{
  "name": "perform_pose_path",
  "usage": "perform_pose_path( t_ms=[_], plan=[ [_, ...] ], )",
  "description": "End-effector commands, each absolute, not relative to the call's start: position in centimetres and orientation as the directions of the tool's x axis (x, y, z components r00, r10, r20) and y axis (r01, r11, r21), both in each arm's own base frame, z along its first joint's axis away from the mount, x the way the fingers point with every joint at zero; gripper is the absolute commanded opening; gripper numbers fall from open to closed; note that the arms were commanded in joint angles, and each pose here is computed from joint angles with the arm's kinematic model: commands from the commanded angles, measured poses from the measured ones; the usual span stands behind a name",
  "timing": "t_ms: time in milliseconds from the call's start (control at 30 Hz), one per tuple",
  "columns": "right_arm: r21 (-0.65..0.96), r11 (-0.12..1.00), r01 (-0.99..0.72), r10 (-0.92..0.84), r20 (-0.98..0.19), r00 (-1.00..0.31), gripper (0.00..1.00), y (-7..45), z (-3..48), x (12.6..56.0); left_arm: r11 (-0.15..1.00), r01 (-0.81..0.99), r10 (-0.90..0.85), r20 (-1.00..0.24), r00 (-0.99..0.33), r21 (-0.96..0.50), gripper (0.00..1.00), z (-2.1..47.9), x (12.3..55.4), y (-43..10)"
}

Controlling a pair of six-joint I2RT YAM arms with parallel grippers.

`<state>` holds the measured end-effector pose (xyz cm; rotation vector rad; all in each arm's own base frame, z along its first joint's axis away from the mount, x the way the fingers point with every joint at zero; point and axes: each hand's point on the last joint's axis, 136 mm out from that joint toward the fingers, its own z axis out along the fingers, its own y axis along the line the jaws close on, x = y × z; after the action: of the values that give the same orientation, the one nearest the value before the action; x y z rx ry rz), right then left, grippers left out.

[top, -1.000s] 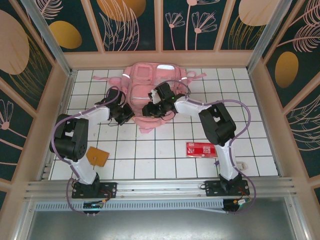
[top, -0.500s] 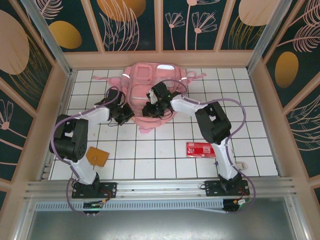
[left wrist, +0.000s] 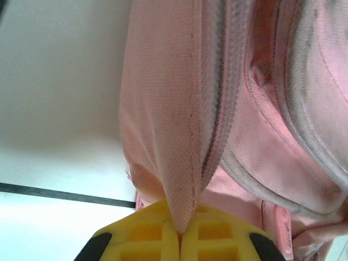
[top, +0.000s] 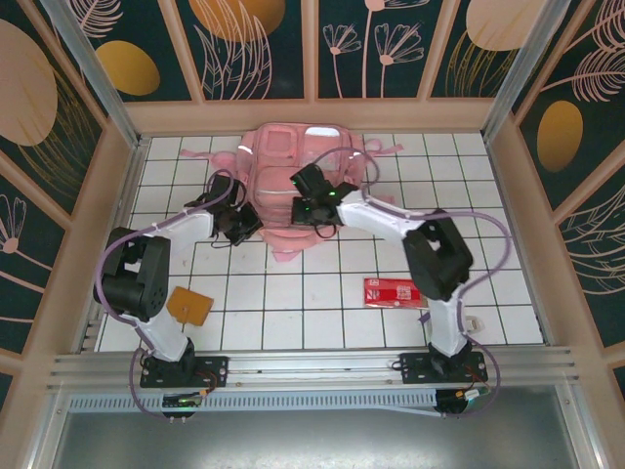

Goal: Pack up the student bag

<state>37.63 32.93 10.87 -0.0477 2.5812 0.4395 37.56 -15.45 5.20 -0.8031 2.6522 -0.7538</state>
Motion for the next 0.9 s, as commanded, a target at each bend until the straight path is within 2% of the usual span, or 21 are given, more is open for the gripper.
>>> perform_pose_path(
  t_ms=[0, 100, 167, 200, 233, 267, 333, 467, 567, 700, 867],
  plan=[
    [0.191, 0.978, 0.078, 0.181, -0.612, -0.77, 0.0, 26.6, 12.6, 39.0, 0.719, -0.457, -0.598, -0.132, -0.79, -0.523, 0.0, 5.8, 37.9, -13.7],
    [0.196, 0.975, 0.103, 0.202, -0.599, -0.775, 0.0, 24.5, 11.6, 38.2, 0.713, -0.46, -0.6, -0.122, -0.79, -0.529, 0.0, 5.8, 38.0, -13.4],
    [0.292, 0.953, -0.081, 0.104, -0.565, -0.818, 0.0, 27.0, 11.5, 37.5, 0.709, -0.446, -0.589, -0.112, -0.8, -0.547, 0.0, 6.0, 38.0, -13.8],
    [0.399, 0.887, -0.232, 0.018, -0.532, -0.847, 0.0, 29.8, 12.0, 36.3, 0.7, -0.431, -0.581, -0.102, -0.808, -0.569, 0.0, 6.2, 38.0, -14.2],
    [0.445, 0.846, -0.293, -0.025, -0.516, -0.856, 0.03, 31.2, 12.4, 35.6, 0.693, -0.42, -0.572, -0.093, -0.815, -0.587, 0.0, 6.4, 37.9, -14.7],
    [0.481, 0.812, -0.332, -0.058, -0.5, -0.864, 0.15, 32.5, 12.8, 35.1, 0.689, -0.407, -0.563, -0.089, -0.821, -0.6, 0.0, 6.5, 37.8, -14.9],
    [0.549, 0.754, -0.361, -0.091, -0.456, -0.885, 0.27, 34.5, 13.4, 34.4, 0.689, -0.342, -0.517, -0.102, -0.85, -0.639, 0.0, 7.0, 37.6, -16.0],
    [0.639, 0.732, -0.236, -0.039, -0.307, -0.951, 0.32, 37.1, 12.9, 33.9, 0.738, -0.213, -0.424, -0.194, -0.885, -0.64, 0.0, 7.6, 37.4, -17.0],
    [0.552, 0.816, -0.173, -0.04, -0.244, -0.969, 0.37, 38.0, 11.2, 33.6, 0.755, -0.155, -0.401, -0.262, -0.878, -0.637, 0.0, 7.9, 37.2, -17.0],
    [0.373, 0.91, -0.182, -0.098, -0.233, -0.967, 0.39, 37.6, 8.7, 34.1, 0.768, -0.073, -0.385, -0.367, -0.847, -0.637, 0.0, 8.8, 37.3, -16.8],
    [0.224, 0.953, -0.203, -0.162, -0.19, -0.968, 0.4, 37.2, 5.8, 34.2, 0.801, 0.024, -0.319, -0.461, -0.828, -0.598, 0.0, 8.2, 36.8, -16.8]
  ],
)
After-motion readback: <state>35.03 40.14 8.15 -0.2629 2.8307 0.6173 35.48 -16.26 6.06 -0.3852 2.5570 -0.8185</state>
